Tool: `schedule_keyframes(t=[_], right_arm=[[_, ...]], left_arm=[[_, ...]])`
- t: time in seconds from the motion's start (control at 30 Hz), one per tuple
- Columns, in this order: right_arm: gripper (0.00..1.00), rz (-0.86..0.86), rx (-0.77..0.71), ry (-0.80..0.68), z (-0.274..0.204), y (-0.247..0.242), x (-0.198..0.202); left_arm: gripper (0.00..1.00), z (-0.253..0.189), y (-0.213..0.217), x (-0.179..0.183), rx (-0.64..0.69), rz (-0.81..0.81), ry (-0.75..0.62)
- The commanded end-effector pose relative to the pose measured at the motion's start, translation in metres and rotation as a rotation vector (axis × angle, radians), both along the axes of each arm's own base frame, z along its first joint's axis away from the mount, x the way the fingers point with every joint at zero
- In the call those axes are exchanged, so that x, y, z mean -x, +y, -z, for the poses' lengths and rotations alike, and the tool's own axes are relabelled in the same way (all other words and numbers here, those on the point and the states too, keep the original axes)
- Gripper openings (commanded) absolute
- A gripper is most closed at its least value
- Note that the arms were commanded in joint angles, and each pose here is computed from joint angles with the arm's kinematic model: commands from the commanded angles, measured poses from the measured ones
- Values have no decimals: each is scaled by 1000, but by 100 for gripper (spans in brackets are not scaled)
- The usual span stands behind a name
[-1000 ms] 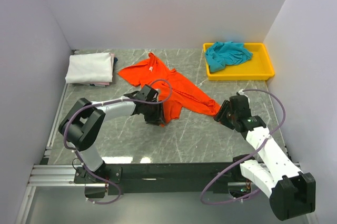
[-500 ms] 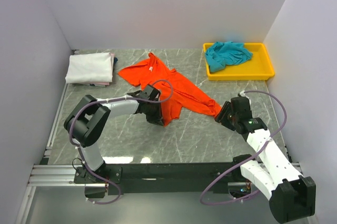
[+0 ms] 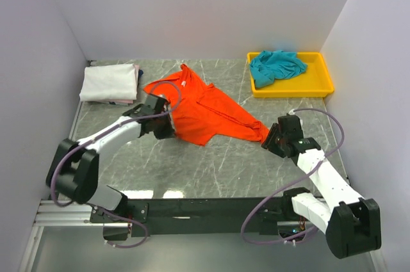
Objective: Fold and stack the t-shirts
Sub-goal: Flatten the tshirt out
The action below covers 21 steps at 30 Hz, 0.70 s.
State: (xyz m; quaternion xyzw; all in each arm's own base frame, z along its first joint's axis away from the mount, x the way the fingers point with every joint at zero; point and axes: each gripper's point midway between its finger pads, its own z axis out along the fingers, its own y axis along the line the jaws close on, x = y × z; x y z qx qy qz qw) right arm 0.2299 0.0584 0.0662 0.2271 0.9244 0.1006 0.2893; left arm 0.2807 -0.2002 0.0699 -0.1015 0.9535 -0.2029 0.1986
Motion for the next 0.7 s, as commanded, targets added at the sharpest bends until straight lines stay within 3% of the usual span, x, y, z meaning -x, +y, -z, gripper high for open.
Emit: schedule_keyframes(t=[0.0,0.23,0.67], right_arm=[[51,-18,15,-78,-20,1,-27],[49,-49,40,-33,-8,2,-41],[47,-166,22,-8,-8,26,-40]], left_arm=[[0,-6,22,8,-19,-23,-1],[0,-10,51,6,-33,-90,-9],[0,-13,49,-5,-23,-85,-11]])
